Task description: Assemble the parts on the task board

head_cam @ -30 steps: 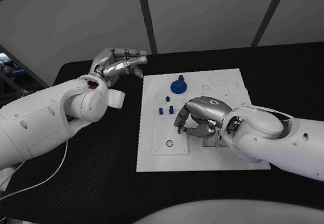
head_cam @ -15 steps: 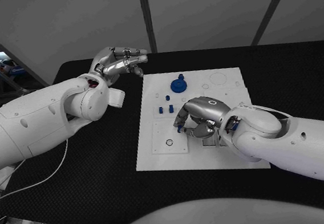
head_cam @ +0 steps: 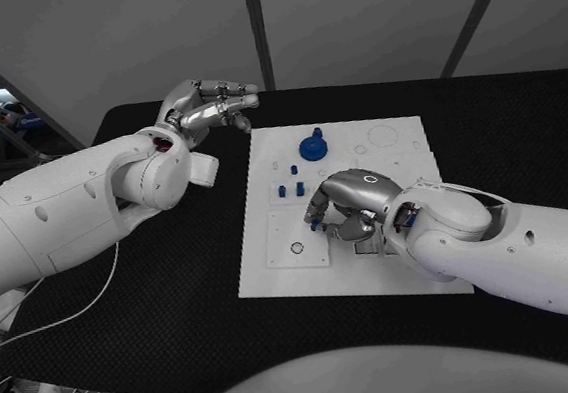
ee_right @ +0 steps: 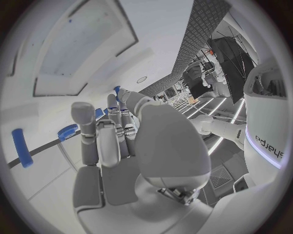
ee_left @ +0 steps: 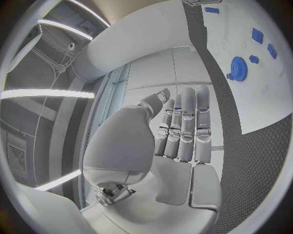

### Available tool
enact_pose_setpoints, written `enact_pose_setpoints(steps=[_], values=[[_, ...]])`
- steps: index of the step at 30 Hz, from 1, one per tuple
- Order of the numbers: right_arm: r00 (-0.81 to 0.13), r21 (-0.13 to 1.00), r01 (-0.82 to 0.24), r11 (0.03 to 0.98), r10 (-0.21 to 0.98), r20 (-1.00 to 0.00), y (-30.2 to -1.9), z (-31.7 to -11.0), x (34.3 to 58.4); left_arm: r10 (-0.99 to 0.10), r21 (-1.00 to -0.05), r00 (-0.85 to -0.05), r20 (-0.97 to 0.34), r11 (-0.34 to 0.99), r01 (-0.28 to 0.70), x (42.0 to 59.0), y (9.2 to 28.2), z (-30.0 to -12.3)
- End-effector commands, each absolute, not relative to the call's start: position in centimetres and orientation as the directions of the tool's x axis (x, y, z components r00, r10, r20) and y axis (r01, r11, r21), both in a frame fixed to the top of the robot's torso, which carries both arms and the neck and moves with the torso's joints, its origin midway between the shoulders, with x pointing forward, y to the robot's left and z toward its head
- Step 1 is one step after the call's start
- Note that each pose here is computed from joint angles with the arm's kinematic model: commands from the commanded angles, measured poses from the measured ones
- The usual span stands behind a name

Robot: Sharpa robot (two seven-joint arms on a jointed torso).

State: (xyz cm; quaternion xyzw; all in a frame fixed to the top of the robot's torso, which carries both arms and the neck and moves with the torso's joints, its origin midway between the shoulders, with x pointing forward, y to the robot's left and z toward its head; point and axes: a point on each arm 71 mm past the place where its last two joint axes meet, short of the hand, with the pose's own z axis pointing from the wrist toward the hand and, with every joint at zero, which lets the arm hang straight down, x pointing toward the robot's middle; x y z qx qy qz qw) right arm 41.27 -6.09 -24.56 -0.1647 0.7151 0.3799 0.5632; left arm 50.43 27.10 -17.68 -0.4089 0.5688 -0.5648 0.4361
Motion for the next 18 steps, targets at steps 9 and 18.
enact_pose_setpoints(steps=[9,18], values=[[-0.311,0.314,-0.653,0.689,0.134,-0.941,-6.24,-25.14,41.3,-0.955,-0.999,-0.295,-0.027,0.019,0.03,50.44,26.97,-17.55],[-0.301,0.315,-0.656,0.685,0.146,-0.943,-6.2,-24.99,41.2,-0.955,-0.999,-0.294,-0.028,0.02,0.027,50.46,27.02,-17.58]])
